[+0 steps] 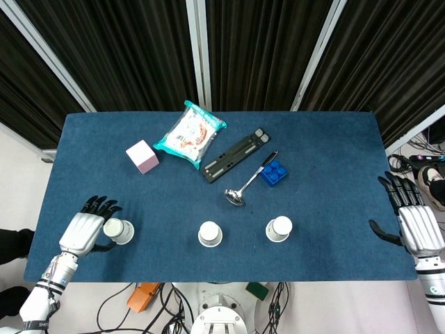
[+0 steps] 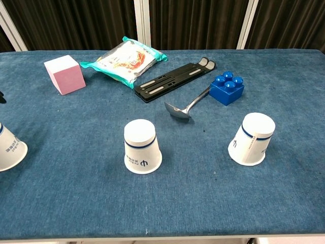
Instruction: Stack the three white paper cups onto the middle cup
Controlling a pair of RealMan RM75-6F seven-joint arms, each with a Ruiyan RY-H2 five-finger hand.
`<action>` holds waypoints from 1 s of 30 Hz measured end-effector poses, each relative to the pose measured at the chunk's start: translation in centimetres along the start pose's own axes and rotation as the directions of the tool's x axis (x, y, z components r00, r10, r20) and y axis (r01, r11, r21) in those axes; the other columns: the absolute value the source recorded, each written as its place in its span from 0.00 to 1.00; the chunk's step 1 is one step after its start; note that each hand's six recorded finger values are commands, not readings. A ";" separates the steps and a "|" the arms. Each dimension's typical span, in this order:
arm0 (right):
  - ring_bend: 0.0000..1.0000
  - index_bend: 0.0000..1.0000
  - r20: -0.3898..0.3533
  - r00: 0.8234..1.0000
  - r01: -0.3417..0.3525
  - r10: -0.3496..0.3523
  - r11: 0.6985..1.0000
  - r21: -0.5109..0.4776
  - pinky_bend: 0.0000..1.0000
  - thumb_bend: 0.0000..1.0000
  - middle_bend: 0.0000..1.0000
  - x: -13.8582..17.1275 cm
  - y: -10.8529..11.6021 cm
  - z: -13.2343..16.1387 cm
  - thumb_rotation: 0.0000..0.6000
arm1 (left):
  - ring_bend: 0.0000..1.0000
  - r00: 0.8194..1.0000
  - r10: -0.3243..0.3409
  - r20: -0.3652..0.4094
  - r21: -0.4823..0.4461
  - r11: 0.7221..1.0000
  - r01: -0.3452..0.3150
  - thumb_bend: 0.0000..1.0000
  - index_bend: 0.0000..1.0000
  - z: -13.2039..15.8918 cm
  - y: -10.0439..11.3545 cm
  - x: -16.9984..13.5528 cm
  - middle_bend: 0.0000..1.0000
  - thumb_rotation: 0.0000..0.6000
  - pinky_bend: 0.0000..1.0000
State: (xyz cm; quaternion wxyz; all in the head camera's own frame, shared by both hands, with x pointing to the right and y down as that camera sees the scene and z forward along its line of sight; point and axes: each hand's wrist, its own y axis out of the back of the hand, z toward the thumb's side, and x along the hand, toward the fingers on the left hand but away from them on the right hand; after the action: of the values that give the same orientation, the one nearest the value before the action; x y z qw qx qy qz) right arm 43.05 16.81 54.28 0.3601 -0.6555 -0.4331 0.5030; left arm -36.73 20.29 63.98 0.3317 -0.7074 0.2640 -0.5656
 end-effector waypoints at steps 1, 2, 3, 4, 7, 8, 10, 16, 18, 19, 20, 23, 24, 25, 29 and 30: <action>0.00 0.00 0.000 1.000 -0.002 0.002 1.000 0.000 0.00 0.41 0.01 0.0 -0.1 0.0 1.00 | 0.05 1.000 -0.007 -0.001 -0.004 1.000 0.007 0.22 0.23 0.0 -0.2 0.0 0.12 1.00 0.00; 0.00 0.00 0.000 1.000 -0.005 0.005 1.000 0.000 0.00 0.41 0.01 -0.1 -0.1 0.0 1.00 | 0.05 1.000 -0.016 -0.001 -0.006 1.000 0.016 0.22 0.24 -0.1 -0.4 0.1 0.12 1.00 0.00; 0.00 0.00 0.000 1.000 -0.006 0.006 1.000 0.001 0.00 0.41 0.01 -0.2 -0.2 0.0 1.00 | 0.05 1.000 -0.022 -0.002 -0.005 1.000 0.022 0.23 0.24 -0.1 -0.5 0.1 0.12 1.00 0.00; 0.00 0.00 -0.001 1.000 -0.008 0.008 1.000 0.001 0.00 0.41 0.01 -0.2 -0.2 0.1 1.00 | 0.05 1.000 -0.028 -0.004 -0.004 1.000 0.028 0.24 0.24 -0.2 -0.6 0.1 0.12 1.00 0.00; 0.00 0.00 -0.002 1.000 -0.009 0.009 1.000 0.001 0.00 0.41 0.01 -0.3 -0.3 0.1 1.00 | 0.05 0.999 -0.039 -0.011 -0.005 0.999 0.039 0.26 0.25 -0.4 -0.9 0.2 0.12 1.00 0.00; 0.00 0.00 -0.001 1.000 -0.010 0.010 1.000 0.000 0.00 0.41 0.01 -0.3 -0.3 0.1 1.00 | 0.05 0.999 -0.041 -0.014 -0.002 0.999 0.041 0.27 0.25 -0.5 -0.9 0.2 0.12 1.00 0.00; 0.00 0.00 0.001 1.000 -0.012 0.012 1.000 0.000 0.00 0.41 0.01 -0.2 -0.4 0.1 1.00 | 0.05 0.999 -0.045 -0.020 0.002 0.999 0.045 0.27 0.25 -0.7 -1.0 0.2 0.12 1.00 0.00; 0.00 0.00 0.004 1.000 -0.017 0.017 1.000 -0.003 0.00 0.41 0.01 -0.2 -0.6 0.1 1.00 | 0.05 0.998 -0.059 -0.037 0.004 0.998 0.059 0.29 0.27 -1.1 -1.2 0.2 0.12 1.00 0.00; 0.00 0.00 0.005 1.000 -0.019 0.019 1.000 -0.003 0.00 0.41 0.01 -0.2 -0.6 0.1 1.00 | 0.05 0.997 -0.067 -0.041 0.007 0.998 0.067 0.31 0.28 -1.2 -1.4 0.2 0.12 1.00 0.00; 0.00 0.00 0.005 1.000 -0.020 0.020 1.000 -0.003 0.00 0.41 0.01 -0.2 -0.6 0.1 1.00 | 0.05 0.997 -0.070 -0.043 0.007 0.998 0.070 0.32 0.28 -1.3 -1.4 0.2 0.12 1.00 0.00; 0.00 0.00 0.006 1.000 -0.020 0.020 1.000 -0.003 0.00 0.41 0.01 -0.2 -0.6 0.0 1.00 | 0.05 0.996 -0.072 -0.047 0.008 0.997 0.072 0.33 0.29 -1.4 -1.4 0.2 0.12 1.00 0.00; 0.00 0.00 0.005 1.000 -0.020 0.020 1.000 -0.003 0.00 0.41 0.01 -0.1 -0.7 0.1 1.00 | 0.05 0.996 -0.071 -0.055 0.018 0.997 0.072 0.36 0.34 -1.6 -1.4 0.2 0.13 1.00 0.00; 0.00 0.00 0.005 1.000 -0.020 0.020 1.000 -0.002 0.00 0.41 0.01 -0.1 -0.7 0.1 1.00 | 0.05 0.996 -0.069 -0.058 0.019 0.997 0.070 0.37 0.36 -1.7 -1.4 0.2 0.14 1.00 0.00; 0.00 0.00 0.005 1.000 -0.021 0.021 1.000 -0.003 0.00 0.41 0.01 -0.1 -0.7 0.1 1.00 | 0.05 0.996 -0.067 -0.059 0.019 0.997 0.069 0.37 0.37 -1.8 -1.3 0.2 0.14 1.00 0.00; 0.00 0.00 0.004 1.000 -0.021 0.021 1.000 -0.004 0.00 0.41 0.01 0.0 -0.7 0.2 1.00 | 0.05 0.997 -0.054 -0.048 0.007 0.998 0.055 0.37 0.38 -1.5 -1.0 0.3 0.15 1.00 0.00; 0.00 0.00 0.003 1.000 -0.020 0.020 1.000 -0.003 0.00 0.41 0.01 0.0 -0.7 0.2 1.00 | 0.05 0.998 -0.051 -0.043 0.006 0.999 0.051 0.37 0.38 -1.4 -0.9 0.3 0.15 1.00 0.00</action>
State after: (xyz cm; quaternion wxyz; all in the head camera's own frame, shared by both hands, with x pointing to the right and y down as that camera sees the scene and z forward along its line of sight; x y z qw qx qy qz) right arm 42.69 17.07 54.86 0.3532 -0.6596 -0.4280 0.5069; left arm -37.98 20.38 65.05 0.3138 -0.7006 0.2509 -0.5897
